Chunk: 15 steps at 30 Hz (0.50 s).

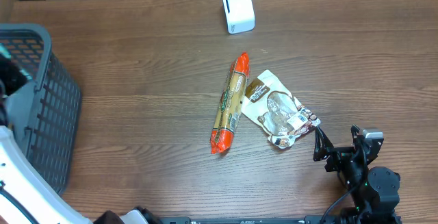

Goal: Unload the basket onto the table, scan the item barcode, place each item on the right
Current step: 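Carry the wipes pack out and place it beside the spaghetti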

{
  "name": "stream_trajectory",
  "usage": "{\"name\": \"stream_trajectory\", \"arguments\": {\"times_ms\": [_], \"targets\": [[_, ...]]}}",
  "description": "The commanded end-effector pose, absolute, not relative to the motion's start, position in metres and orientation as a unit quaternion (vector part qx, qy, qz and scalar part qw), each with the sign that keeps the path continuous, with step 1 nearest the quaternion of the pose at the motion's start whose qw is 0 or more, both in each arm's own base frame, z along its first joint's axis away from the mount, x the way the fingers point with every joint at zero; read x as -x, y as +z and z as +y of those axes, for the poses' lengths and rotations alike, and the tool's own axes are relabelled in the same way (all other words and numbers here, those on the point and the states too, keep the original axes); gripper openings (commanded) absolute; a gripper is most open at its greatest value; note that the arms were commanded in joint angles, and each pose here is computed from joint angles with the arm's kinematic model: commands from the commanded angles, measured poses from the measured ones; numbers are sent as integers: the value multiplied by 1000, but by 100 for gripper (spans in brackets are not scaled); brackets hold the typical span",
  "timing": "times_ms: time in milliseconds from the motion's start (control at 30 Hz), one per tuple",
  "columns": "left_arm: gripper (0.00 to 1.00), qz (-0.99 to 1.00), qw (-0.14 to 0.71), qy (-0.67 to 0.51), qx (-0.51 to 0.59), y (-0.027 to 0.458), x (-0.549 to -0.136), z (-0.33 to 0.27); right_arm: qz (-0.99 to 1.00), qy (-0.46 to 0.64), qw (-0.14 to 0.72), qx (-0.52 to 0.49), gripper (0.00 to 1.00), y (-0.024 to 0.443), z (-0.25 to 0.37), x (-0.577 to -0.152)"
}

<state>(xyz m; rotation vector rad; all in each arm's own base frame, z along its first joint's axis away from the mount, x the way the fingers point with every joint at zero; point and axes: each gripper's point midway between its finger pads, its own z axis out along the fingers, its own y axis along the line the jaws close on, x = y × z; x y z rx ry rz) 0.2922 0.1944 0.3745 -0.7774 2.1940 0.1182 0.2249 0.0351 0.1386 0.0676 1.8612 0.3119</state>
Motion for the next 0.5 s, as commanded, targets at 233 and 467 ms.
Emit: {"name": "stream_trajectory", "arguments": {"times_ms": [233,467], "targets": [[4,963,222,-133,75,246,-333,-6,801,132,583,-29,100,136,35,-224],[4,978,170,-118,28,126,-331,-78,801,132,583,-29,100,136,35,-224]]}}
